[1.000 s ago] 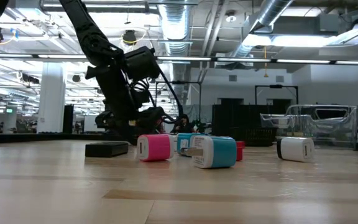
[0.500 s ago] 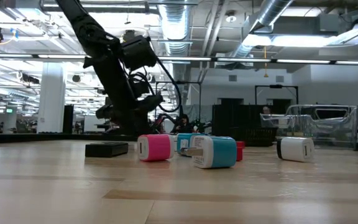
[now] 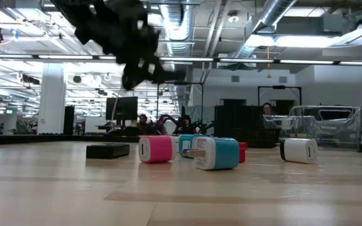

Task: Pick & Place Office items
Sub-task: Put the top black digital timer into the black bin

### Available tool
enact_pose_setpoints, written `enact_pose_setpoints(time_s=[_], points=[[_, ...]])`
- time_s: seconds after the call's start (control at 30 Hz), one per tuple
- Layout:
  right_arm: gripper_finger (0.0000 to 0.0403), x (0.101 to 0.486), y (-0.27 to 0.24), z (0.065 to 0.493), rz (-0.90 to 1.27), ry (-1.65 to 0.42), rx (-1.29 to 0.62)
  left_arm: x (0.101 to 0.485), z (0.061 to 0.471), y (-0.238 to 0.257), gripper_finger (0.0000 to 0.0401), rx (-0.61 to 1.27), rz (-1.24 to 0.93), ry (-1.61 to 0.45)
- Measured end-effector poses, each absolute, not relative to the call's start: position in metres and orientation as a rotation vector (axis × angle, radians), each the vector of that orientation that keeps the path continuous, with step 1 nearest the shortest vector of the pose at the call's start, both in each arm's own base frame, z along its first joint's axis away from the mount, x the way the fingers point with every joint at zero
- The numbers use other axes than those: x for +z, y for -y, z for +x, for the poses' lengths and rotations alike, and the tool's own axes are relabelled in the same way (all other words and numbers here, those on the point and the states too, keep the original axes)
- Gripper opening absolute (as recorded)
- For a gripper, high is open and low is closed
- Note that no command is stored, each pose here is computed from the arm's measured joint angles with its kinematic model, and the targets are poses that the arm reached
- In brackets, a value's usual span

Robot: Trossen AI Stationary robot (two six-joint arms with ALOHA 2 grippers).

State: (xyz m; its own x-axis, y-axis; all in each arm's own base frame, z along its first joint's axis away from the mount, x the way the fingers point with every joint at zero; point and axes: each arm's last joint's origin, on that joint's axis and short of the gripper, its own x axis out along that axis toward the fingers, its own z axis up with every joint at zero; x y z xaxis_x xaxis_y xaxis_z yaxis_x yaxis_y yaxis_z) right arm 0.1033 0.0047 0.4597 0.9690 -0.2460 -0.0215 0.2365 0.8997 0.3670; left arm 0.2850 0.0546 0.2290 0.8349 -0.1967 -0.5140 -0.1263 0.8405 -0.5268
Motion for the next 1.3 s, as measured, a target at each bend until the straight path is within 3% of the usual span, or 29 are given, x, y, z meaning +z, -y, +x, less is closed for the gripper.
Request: enact_pose_setpoints(time_s=[0.33,0.53,0.9,1.3], points=[[0.0244,0.439,-0.02,0.175,-0.086,-0.244,-0.093,0.294,0.271,-0.064,0.0146,-0.284,-0.835,-0.234],[0.0244,0.447,-0.024,0.212,-0.293,-0.29,-0.076,0.307,0.276,-0.063,0.0146,-0.321,-0.886,-0.207],[0.0244,0.434,-0.023,0.292,-0.304,-0.455,0.045,0.316,0.277,-0.064,0.0146,-0.33,-0.881,-0.188],[0.0244,0.427,-0.015,0.324,-0.282,-0.497,0.066,0.317,0.278,-0.06,0.0151,-0.37,-0.874,-0.202]])
